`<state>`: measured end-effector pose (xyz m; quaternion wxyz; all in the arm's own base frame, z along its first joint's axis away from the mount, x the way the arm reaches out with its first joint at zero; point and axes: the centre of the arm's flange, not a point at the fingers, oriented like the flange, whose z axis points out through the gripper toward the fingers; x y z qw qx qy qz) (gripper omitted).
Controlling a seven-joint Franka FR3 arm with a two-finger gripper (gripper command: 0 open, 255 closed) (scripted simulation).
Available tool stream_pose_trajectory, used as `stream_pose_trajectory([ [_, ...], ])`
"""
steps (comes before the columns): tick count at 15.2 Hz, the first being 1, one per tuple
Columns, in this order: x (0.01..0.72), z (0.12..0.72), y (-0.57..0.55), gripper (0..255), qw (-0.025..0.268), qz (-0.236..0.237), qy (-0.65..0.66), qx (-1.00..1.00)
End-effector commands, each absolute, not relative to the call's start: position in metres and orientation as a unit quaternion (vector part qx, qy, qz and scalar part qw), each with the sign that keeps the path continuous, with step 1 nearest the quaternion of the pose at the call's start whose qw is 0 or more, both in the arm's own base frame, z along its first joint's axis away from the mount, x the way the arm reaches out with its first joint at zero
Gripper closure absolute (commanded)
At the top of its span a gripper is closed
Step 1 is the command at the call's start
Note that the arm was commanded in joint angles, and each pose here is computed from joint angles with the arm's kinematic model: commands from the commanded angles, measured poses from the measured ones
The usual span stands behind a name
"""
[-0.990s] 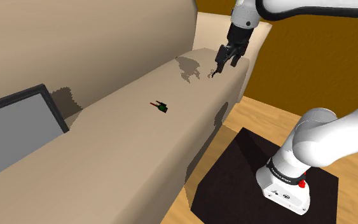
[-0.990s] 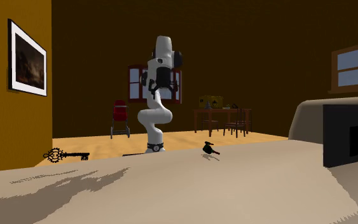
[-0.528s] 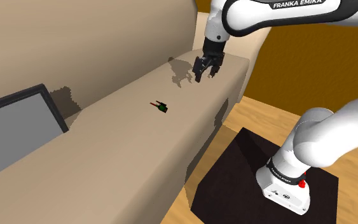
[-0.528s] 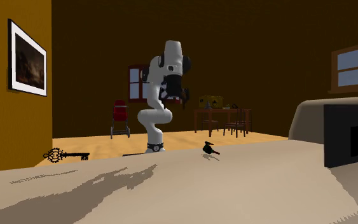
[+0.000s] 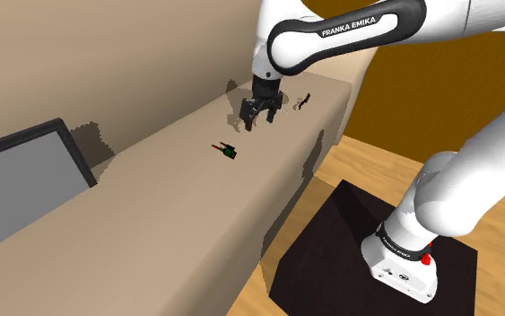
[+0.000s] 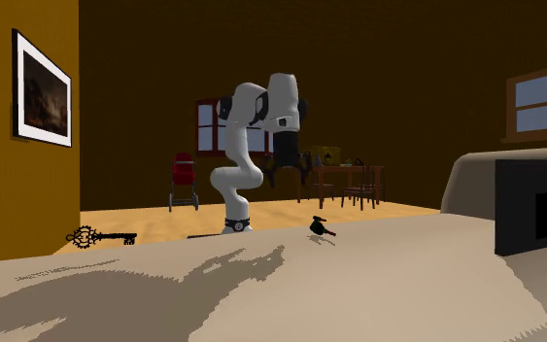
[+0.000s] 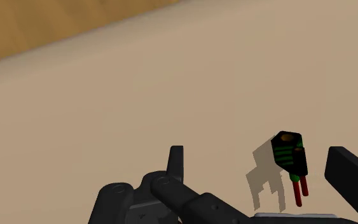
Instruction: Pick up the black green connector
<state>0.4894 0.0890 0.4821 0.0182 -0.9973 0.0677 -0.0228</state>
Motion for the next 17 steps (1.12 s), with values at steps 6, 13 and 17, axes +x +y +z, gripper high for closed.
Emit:
stream_pose_trajectory([
  [6,0.553,0.428,0.134,0,0.033,-0.007,0.063,-0.997],
  [13,0.574,0.388,0.149,0,0.037,-0.001,0.062,-0.997],
  [17,0.574,0.37,0.149,0,0.037,-0.001,0.062,-0.997],
])
